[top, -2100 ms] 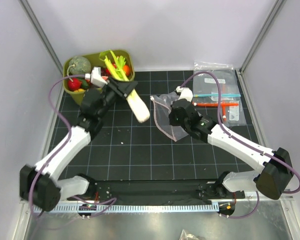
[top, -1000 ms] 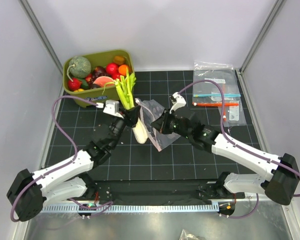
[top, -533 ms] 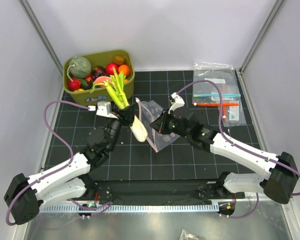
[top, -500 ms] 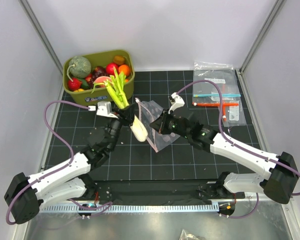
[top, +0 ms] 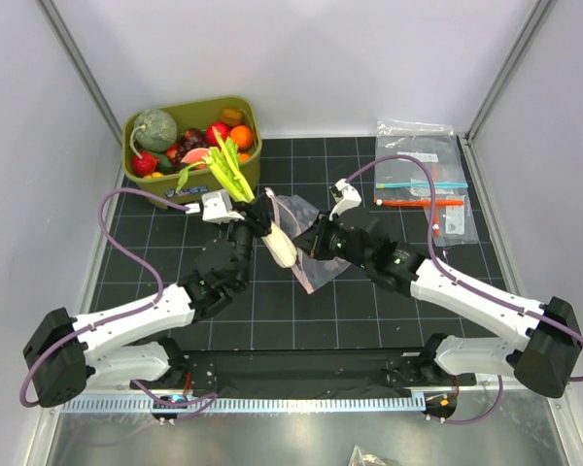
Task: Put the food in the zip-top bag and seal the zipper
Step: Place the fake vegetable in the zipper food storage bag.
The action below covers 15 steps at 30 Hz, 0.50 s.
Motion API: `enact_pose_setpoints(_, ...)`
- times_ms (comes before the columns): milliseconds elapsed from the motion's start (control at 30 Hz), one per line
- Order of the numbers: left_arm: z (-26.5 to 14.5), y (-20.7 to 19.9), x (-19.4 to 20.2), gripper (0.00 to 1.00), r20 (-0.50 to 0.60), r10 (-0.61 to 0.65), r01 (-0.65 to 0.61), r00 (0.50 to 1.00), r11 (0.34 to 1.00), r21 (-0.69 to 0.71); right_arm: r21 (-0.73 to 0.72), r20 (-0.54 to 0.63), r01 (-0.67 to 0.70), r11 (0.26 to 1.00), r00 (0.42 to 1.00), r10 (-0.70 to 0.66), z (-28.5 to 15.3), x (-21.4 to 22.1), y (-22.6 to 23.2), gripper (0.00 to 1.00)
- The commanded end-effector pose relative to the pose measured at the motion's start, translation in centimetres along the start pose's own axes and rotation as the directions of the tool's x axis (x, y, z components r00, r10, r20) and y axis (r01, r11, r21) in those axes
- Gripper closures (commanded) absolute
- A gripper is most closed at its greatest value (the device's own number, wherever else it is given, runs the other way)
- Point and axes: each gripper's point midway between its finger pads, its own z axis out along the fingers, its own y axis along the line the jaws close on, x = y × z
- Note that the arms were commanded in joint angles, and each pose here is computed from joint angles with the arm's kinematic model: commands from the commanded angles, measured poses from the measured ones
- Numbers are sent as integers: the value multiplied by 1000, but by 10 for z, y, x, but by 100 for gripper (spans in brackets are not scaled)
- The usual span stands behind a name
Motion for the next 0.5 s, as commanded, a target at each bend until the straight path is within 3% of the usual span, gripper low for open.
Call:
enact_pose_setpoints(0, 4, 0, -33, 100, 112, -111, 119, 988, 991, -68, -63, 54, -1, 998, 999, 5, -9, -17, 19, 99)
enact_pose_setpoints(233, 2, 13, -42, 100, 164, -125, 148, 979, 979, -138, -88, 22, 21, 996, 1000, -19, -10, -11, 28, 99)
enact_pose_setpoints(467, 1, 16, -44, 100, 182, -114, 142, 977, 979, -149, -35, 61, 118, 992, 991, -116, -18, -11, 38, 99)
